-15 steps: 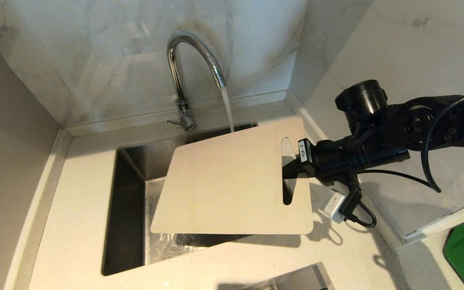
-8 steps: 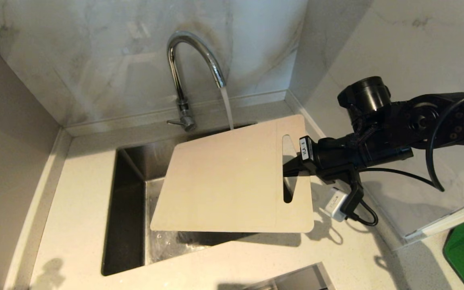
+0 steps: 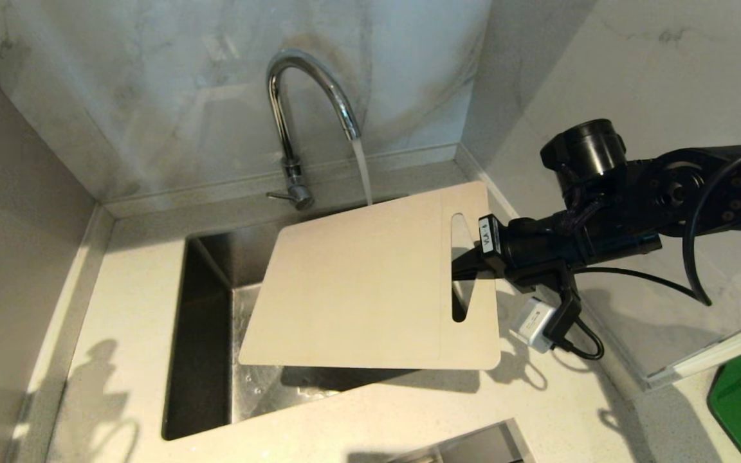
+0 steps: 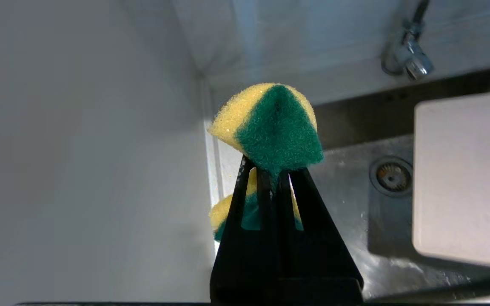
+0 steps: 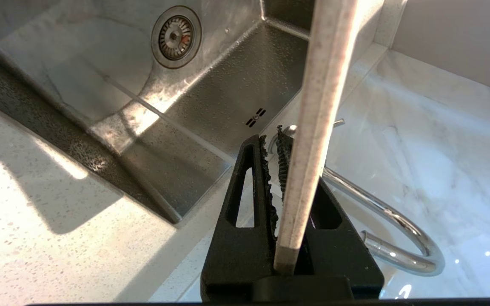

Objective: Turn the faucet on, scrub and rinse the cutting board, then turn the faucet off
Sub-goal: Scrub the cutting board underwater

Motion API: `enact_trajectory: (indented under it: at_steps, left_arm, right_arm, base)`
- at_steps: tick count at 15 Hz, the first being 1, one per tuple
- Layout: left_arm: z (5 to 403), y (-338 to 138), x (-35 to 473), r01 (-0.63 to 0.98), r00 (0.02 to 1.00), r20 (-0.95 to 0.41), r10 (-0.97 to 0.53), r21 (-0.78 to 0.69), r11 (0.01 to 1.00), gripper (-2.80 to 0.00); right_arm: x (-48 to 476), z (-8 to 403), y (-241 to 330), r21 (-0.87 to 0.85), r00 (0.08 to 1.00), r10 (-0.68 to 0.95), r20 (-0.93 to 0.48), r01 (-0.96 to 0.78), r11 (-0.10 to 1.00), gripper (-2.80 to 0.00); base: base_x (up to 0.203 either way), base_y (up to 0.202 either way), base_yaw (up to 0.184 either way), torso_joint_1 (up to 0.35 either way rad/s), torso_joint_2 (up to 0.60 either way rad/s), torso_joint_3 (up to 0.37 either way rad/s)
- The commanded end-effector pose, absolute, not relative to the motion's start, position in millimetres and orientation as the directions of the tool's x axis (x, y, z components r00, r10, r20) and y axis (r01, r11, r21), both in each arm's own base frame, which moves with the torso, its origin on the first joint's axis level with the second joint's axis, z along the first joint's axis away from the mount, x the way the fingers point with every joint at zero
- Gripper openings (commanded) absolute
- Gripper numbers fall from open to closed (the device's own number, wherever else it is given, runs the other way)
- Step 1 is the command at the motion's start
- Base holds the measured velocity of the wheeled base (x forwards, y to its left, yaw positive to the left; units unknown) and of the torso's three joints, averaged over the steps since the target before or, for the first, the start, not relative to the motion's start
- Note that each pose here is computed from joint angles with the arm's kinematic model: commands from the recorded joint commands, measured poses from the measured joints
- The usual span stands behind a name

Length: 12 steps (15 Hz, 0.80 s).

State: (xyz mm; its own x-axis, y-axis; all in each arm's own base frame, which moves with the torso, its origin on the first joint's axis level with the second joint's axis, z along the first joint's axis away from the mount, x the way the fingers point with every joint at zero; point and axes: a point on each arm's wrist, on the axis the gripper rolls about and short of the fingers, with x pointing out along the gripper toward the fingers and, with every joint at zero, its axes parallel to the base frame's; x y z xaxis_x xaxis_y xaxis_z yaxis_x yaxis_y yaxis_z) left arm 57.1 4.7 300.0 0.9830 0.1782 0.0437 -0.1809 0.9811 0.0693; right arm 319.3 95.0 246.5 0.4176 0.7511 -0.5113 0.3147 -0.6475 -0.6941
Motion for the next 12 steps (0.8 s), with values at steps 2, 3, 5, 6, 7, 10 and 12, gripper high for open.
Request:
enact_trajectory:
  at_steps: [2, 3, 5, 6, 7, 10, 12]
  left_arm:
    - [318, 11, 100, -0.223, 0.974, -0.011, 0.225, 0.09, 0.971, -2.8]
    - [324, 18, 108, -0.246, 0.969, -0.011, 0.248, 0.093, 0.965, -2.8]
    - [335, 34, 126, -0.271, 0.962, -0.018, 0.274, 0.096, 0.958, -2.8]
    - [340, 43, 138, -0.261, 0.964, -0.026, 0.265, 0.096, 0.96, -2.8]
    - [344, 50, 149, -0.243, 0.968, -0.034, 0.247, 0.094, 0.965, -2.8]
    - [348, 57, 179, -0.179, 0.981, -0.066, 0.185, 0.087, 0.98, -2.8]
    - [347, 50, 194, -0.12, 0.985, -0.12, 0.127, 0.066, 0.991, -2.8]
  right_arm:
    - [319, 246, 95, -0.689, 0.413, 0.753, -0.512, 0.327, -0.647, -2.8]
    - [319, 246, 95, -0.689, 0.413, 0.754, -0.511, 0.328, -0.647, -2.8]
    - [320, 245, 95, -0.689, 0.411, 0.753, -0.514, 0.325, -0.648, -2.8]
    - [320, 245, 95, -0.69, 0.412, 0.753, -0.513, 0.324, -0.647, -2.8]
    - [320, 245, 95, -0.693, 0.412, 0.753, -0.513, 0.32, -0.646, -2.8]
    - [319, 245, 96, -0.697, 0.409, 0.756, -0.512, 0.317, -0.643, -2.8]
    - [319, 245, 96, -0.698, 0.405, 0.757, -0.513, 0.317, -0.642, -2.8]
  base:
    - [0.0, 0.0, 0.0, 0.0, 0.0, 0.0]
    - [0.0, 0.0, 0.0, 0.0, 0.0, 0.0]
    - [0.0, 0.0, 0.0, 0.0, 0.0, 0.0]
    - [0.0, 0.0, 0.0, 0.0, 0.0, 0.0]
    - [0.0, 0.0, 0.0, 0.0, 0.0, 0.0]
    - [0.0, 0.0, 0.0, 0.0, 0.0, 0.0]
    - [0.0, 0.0, 0.0, 0.0, 0.0, 0.0]
